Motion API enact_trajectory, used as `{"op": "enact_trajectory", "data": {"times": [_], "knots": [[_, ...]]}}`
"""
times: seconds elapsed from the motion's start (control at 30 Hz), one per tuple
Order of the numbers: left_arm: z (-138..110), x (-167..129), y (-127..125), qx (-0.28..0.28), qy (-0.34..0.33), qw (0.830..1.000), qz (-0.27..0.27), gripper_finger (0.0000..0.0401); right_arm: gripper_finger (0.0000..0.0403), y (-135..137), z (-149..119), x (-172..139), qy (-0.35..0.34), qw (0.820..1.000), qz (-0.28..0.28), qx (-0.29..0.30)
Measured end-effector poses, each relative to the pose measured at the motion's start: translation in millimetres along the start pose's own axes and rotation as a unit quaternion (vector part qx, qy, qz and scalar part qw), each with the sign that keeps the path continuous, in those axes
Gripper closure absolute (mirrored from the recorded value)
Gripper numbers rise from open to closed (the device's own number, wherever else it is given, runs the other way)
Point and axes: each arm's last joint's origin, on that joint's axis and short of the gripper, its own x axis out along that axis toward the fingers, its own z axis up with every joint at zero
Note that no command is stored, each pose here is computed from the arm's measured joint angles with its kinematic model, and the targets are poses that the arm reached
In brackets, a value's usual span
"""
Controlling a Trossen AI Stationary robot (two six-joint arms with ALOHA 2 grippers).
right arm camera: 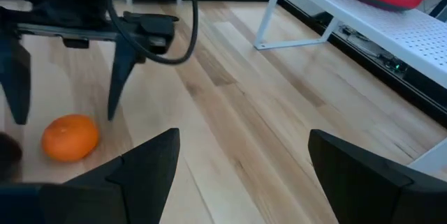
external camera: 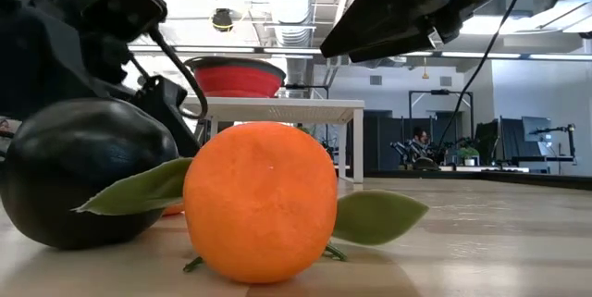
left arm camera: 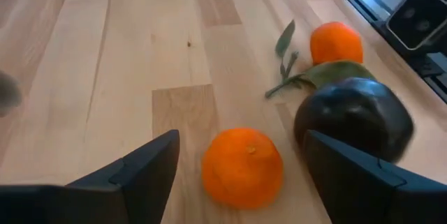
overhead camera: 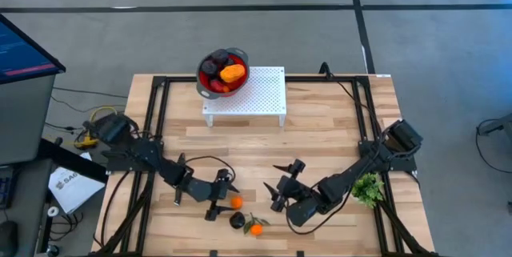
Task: Pick & Place Fruit
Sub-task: Put the orange into the red strainer bowl on the shelf
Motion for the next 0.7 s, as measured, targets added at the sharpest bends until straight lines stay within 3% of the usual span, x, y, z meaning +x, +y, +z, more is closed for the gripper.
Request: {"op": "enact_trajectory", "data": {"times": [0.33,0.7], "knots": [[-6.6,7.6,0.8,0.007,-0.007,1.0,0.011,0.0107,0.0092,-0.2,-0.3,-0.1,0.001,1.0,0.0,-0.014],[-4.6,10.4,7.9,0.029,0.003,0.999,-0.031,0.0132,0.0092,-0.6,-0.1,0.7,0.001,1.0,-0.002,-0.014]]}}
